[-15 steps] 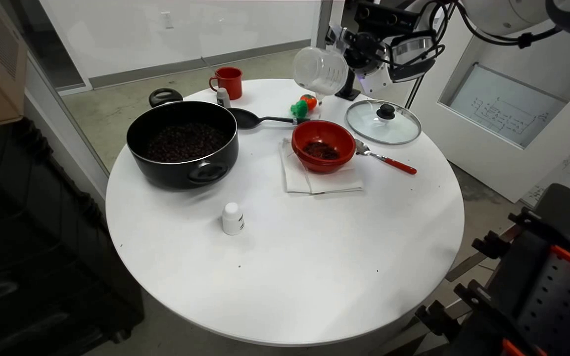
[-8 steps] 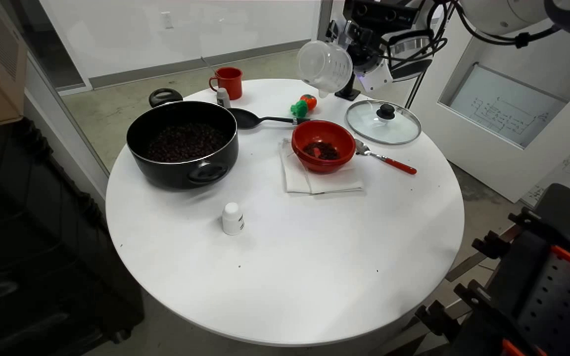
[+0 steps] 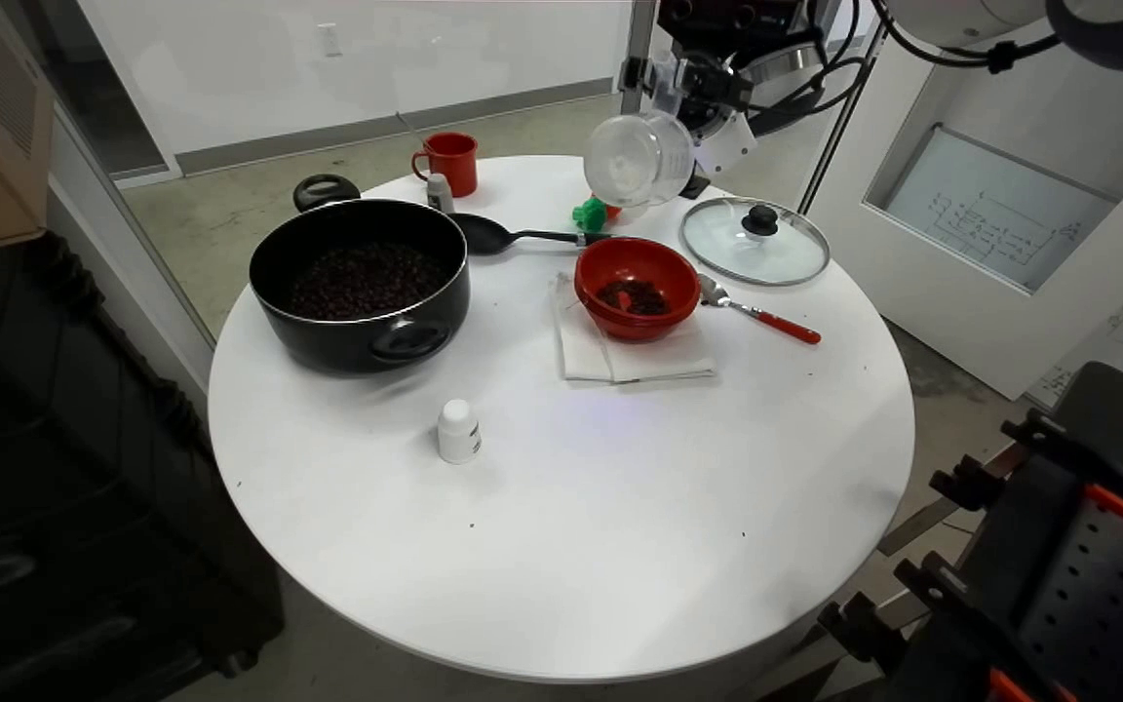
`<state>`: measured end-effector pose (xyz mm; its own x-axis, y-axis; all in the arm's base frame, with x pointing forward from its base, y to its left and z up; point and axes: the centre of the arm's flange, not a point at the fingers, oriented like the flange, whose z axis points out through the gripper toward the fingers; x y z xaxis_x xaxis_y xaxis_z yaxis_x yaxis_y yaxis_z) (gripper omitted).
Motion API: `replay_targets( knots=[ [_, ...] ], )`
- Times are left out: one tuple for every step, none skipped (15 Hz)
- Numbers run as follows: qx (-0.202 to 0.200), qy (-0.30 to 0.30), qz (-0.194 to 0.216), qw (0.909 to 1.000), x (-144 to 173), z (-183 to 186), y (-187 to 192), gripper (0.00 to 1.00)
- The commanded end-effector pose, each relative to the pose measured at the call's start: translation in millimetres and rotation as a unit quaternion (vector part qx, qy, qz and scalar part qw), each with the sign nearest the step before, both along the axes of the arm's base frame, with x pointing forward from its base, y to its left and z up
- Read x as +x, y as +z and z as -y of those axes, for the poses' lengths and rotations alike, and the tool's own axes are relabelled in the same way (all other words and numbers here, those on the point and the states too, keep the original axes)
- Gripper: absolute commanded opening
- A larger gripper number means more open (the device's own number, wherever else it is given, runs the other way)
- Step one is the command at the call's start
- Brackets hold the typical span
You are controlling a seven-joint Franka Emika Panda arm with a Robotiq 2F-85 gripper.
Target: Pour the beans from the jar into the red bowl
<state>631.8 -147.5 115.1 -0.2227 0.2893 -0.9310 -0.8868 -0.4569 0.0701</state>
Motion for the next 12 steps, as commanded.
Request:
replay_targets(
  knots=[
    [-0.057, 0.059, 0.048, 0.9955, -9.6, -26.4, 17.8, 0.06],
    [-0.073, 0.072, 0.059, 0.9930, -11.2, -33.0, 19.4, 0.06],
    [-0.087, 0.087, 0.070, 0.9899, -13.7, -39.2, 20.0, 0.06],
    [-0.103, 0.103, 0.080, 0.9861, -18.9, -45.8, 20.6, 0.06],
    [-0.119, 0.119, 0.090, 0.9816, -25.2, -51.7, 20.6, 0.06],
    [-0.135, 0.136, 0.101, 0.9763, -30.0, -56.5, 20.6, 0.06],
    [-0.150, 0.155, 0.112, 0.9701, -35.5, -60.9, 20.7, 0.06],
    [-0.165, 0.174, 0.122, 0.9631, -40.5, -65.6, 19.2, 0.06],
    [-0.181, 0.194, 0.132, 0.9552, -45.2, -70.0, 18.0, 0.06],
    [-0.196, 0.214, 0.142, 0.9462, -48.6, -73.4, 16.6, 0.06],
    [-0.212, 0.236, 0.152, 0.9361, -52.6, -77.2, 14.6, 0.06],
    [-0.226, 0.257, 0.162, 0.9256, -55.7, -81.2, 13.5, 0.06]
  ],
)
